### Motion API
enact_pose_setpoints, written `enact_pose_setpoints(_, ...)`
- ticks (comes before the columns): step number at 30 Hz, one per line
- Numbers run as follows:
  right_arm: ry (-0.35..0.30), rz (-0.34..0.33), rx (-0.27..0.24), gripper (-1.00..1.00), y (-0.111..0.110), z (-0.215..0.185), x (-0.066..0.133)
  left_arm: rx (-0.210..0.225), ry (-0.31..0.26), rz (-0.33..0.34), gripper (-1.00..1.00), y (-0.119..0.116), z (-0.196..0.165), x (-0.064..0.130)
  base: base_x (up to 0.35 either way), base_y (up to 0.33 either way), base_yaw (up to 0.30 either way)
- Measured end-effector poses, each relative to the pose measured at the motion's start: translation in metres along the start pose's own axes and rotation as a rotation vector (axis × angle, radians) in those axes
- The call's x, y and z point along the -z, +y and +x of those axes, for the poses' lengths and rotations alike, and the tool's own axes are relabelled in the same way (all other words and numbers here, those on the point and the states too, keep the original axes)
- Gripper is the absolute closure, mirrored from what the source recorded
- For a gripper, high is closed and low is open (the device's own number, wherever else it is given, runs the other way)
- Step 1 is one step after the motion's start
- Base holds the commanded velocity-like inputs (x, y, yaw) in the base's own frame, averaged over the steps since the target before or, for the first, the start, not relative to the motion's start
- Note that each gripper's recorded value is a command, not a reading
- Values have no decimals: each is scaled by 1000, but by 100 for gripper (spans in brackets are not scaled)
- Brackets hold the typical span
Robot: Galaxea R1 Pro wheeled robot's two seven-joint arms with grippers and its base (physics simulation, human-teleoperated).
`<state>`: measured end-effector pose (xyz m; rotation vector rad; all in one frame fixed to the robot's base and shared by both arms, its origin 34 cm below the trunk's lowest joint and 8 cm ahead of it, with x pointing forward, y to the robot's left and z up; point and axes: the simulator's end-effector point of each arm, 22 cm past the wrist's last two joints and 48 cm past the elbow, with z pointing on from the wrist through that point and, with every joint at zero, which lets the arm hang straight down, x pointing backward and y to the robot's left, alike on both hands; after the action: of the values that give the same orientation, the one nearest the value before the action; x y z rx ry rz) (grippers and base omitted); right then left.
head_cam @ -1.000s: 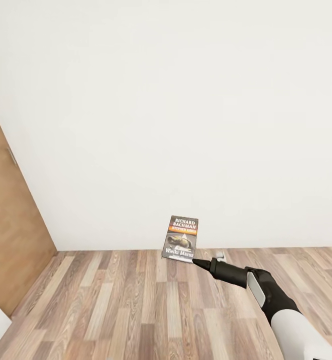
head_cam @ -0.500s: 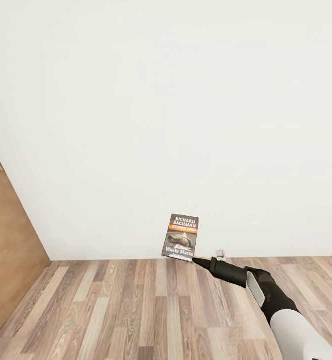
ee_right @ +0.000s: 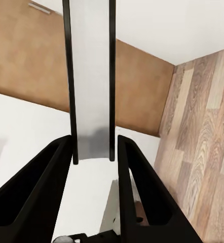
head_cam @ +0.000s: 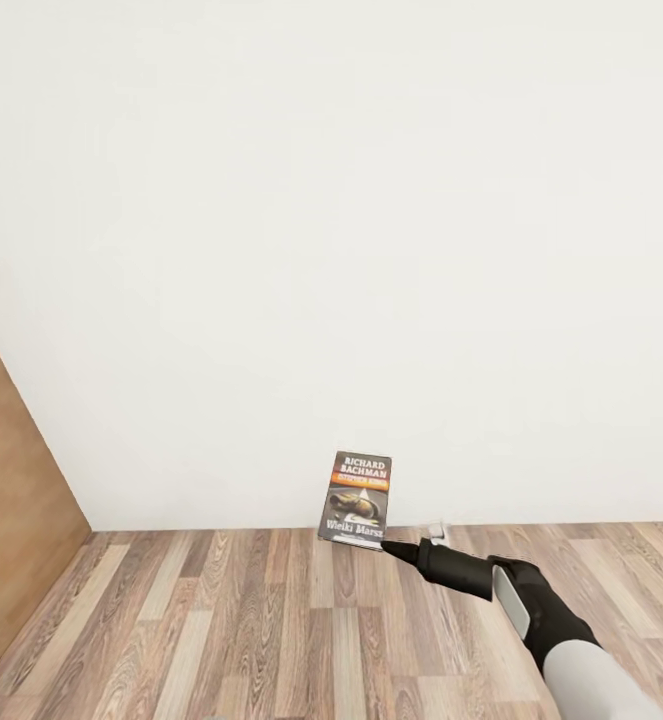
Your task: In the bedroom, move the book from the bed onto either nightstand, and place the two sandals side by side next to the bed.
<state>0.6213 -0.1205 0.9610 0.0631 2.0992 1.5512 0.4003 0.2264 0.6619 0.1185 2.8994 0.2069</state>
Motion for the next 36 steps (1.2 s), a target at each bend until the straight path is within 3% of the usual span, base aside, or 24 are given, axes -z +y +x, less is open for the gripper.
enact_pose_setpoints(5, 5, 5, -21, 100, -6, 12, 2, 0, 0, 0, -100, 0, 0, 0, 0, 0, 0)
enact_pose_setpoints(33, 5, 3, -21, 100, -5, 11, 2, 1, 0, -4, -100, 1, 0, 0, 0, 2, -2)
enact_pose_setpoints(36, 10, 26, -13, 100, -14, 15, 12, 5, 8, -5, -100, 3, 2, -1, 0, 75, -68)
